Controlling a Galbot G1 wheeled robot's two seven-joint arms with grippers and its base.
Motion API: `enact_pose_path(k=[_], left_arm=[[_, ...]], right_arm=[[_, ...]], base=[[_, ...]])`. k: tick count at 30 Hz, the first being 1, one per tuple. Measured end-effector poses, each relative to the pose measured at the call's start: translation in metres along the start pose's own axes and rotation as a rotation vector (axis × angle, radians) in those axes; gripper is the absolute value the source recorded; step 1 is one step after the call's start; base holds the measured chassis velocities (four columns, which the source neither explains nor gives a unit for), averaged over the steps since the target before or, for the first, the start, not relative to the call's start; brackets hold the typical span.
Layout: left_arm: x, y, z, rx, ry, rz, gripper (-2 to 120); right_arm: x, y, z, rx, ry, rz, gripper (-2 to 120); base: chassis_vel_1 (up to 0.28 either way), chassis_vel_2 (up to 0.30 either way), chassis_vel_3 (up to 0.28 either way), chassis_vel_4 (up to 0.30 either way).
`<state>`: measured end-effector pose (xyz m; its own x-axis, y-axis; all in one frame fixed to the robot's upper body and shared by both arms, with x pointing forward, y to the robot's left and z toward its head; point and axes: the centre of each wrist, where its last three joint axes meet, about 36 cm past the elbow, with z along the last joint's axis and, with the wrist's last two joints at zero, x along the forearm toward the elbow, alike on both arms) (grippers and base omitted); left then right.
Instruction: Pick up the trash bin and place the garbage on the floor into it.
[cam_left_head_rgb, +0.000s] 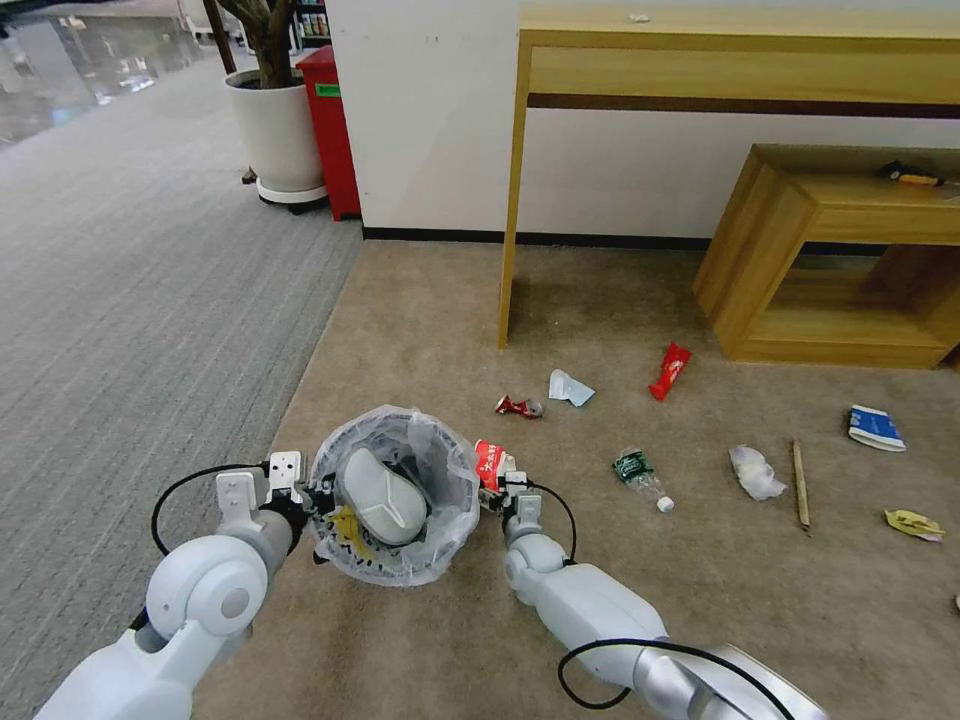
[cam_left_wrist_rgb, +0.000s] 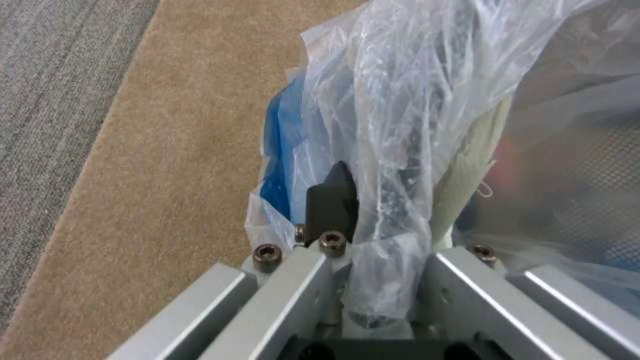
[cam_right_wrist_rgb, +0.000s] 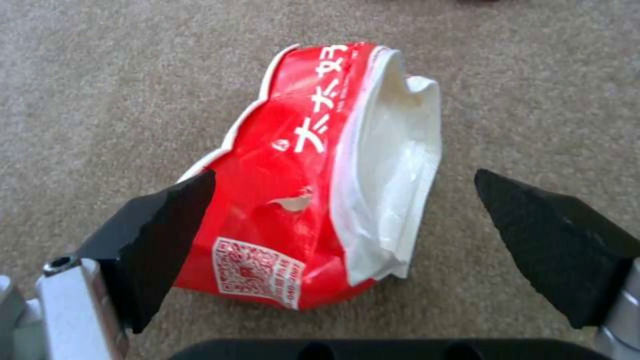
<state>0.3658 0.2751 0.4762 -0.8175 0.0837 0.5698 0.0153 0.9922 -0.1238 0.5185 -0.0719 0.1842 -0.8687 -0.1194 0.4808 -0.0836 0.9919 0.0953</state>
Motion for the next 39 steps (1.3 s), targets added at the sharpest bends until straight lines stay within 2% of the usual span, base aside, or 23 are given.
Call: enact_pose_path(k=[4, 7, 8, 10, 11, 13, 15, 17, 18, 20, 21, 24, 25, 30, 37, 39], left_arm=[[-0.001, 0.000, 0.000, 0.002, -0.001, -0.001, 0], [-0.001, -0.001, 0.001, 0.007, 0.000, 0.000, 0], [-0.001, -0.001, 0.001, 0.007, 0.000, 0.000, 0], [0.000, -0.001, 0.001, 0.008, -0.001, 0.001, 0], [0.000, -0.001, 0.001, 0.008, -0.001, 0.001, 0], [0.000, -0.002, 0.001, 0.010, -0.004, 0.004, 0], [0.000, -0.002, 0.001, 0.011, -0.004, 0.005, 0], [0.000, -0.004, 0.001, 0.014, -0.004, 0.010, 0], [0.000, -0.004, 0.001, 0.014, -0.004, 0.010, 0], [-0.001, -0.005, 0.001, 0.016, -0.008, 0.012, 0], [-0.001, -0.005, 0.001, 0.016, -0.008, 0.012, 0], [-0.003, -0.004, 0.000, 0.017, -0.009, 0.010, 0], [-0.003, -0.004, 0.000, 0.017, -0.009, 0.010, 0], [-0.008, -0.001, 0.003, 0.014, -0.002, 0.005, 0], [-0.023, 0.007, 0.006, 0.009, 0.020, -0.021, 0], [-0.033, 0.011, 0.007, 0.007, 0.032, -0.035, 0]], right_arm=[[-0.002, 0.000, -0.002, 0.000, 0.003, 0.003, 96], [-0.004, -0.006, -0.001, 0.001, 0.010, 0.020, 82], [-0.004, -0.006, -0.001, 0.001, 0.010, 0.020, 82], [-0.005, -0.011, 0.000, 0.004, 0.014, 0.028, 71], [-0.005, -0.011, 0.000, 0.004, 0.014, 0.028, 71], [-0.006, -0.021, 0.003, 0.010, 0.017, 0.035, 59], [-0.005, -0.022, 0.004, 0.010, 0.018, 0.036, 58], [-0.005, -0.025, 0.006, 0.011, 0.019, 0.039, 45], [-0.005, -0.025, 0.006, 0.011, 0.019, 0.039, 45], [-0.004, -0.026, 0.007, 0.012, 0.018, 0.037, 36], [-0.004, -0.026, 0.007, 0.012, 0.018, 0.037, 36], [-0.004, -0.026, 0.008, 0.016, 0.017, 0.037, 21], [-0.004, -0.026, 0.008, 0.016, 0.017, 0.037, 21], [-0.002, -0.028, 0.012, 0.021, 0.020, 0.034, 2], [0.006, -0.040, 0.017, 0.030, 0.005, 0.038, 0], [0.014, -0.052, 0.016, 0.041, -0.021, 0.048, 0]], base=[[0.000, 0.000, 0.000, 0.000], [0.000, 0.000, 0.000, 0.000], [0.000, 0.000, 0.000, 0.000], [0.000, 0.000, 0.000, 0.000], [0.000, 0.000, 0.000, 0.000], [0.000, 0.000, 0.000, 0.000], [0.000, 0.000, 0.000, 0.000], [0.000, 0.000, 0.000, 0.000], [0.000, 0.000, 0.000, 0.000], [0.000, 0.000, 0.000, 0.000], [0.000, 0.000, 0.000, 0.000], [0.000, 0.000, 0.000, 0.000], [0.000, 0.000, 0.000, 0.000], [0.000, 0.000, 0.000, 0.000], [0.000, 0.000, 0.000, 0.000], [0.000, 0.000, 0.000, 0.000]])
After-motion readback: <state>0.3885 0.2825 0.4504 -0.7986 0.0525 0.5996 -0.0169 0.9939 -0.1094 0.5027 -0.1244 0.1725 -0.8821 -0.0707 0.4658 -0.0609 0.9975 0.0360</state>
